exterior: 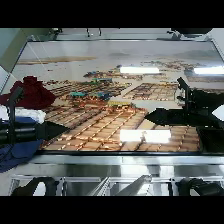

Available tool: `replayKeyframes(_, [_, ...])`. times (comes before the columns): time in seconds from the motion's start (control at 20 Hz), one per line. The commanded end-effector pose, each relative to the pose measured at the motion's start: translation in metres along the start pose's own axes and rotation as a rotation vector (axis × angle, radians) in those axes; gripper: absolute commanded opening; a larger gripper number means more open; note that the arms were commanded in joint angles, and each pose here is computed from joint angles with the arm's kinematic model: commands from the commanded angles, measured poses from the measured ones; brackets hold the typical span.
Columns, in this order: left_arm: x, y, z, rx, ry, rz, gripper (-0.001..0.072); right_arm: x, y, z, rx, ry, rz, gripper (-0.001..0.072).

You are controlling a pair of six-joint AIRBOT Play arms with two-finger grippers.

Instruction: Fold the shirts.

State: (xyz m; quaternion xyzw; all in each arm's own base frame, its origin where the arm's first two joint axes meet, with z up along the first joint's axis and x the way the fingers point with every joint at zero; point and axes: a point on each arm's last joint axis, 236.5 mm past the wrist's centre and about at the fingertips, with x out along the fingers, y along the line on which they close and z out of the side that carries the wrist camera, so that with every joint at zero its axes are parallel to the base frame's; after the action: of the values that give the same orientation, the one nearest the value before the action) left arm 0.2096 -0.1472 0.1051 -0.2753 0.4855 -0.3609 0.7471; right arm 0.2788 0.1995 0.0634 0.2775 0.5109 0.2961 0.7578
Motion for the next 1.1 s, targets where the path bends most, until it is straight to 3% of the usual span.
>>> replayKeyframes(0.0, [0.000, 0.001, 0.001, 0.001, -0.003, 0.002, 0.0023, 0.000, 0.000, -0.001, 0.000, 0.002, 0.000, 0.0016])
replayKeyframes(0.25, [-0.006, 0.008, 0.016, 0.028, -0.052, 0.063, 0.0036, 0.000, 0.000, 0.000, 0.001, 0.002, 0.000, 0.0016])
replayKeyframes(0.3, [-0.013, 0.015, 0.027, 0.057, -0.066, 0.124, 0.0319, 0.000, 0.000, -0.001, 0.001, 0.002, 0.000, 0.0016])
replayKeyframes(0.35, [-0.024, 0.025, 0.042, 0.086, -0.086, 0.207, 0.0720, 0.000, 0.000, -0.001, 0.001, 0.002, 0.000, 0.0016])
replayKeyframes(0.7, [-0.143, 0.151, 0.201, 0.116, -0.335, 0.850, 0.0720, 0.000, 0.000, -0.001, 0.001, 0.002, 0.000, 0.0016])
replayKeyframes(0.85, [-0.173, 0.243, 0.237, -0.015, -0.352, 0.925, 0.0720, 0.000, 0.004, 0.004, 0.013, -0.019, 0.017, 0.0016])
replayKeyframes(1.05, [-0.179, 0.379, 0.219, -0.242, -0.245, 0.926, 0.0717, -0.001, 0.006, 0.024, 0.035, -0.099, 0.028, 0.0017])
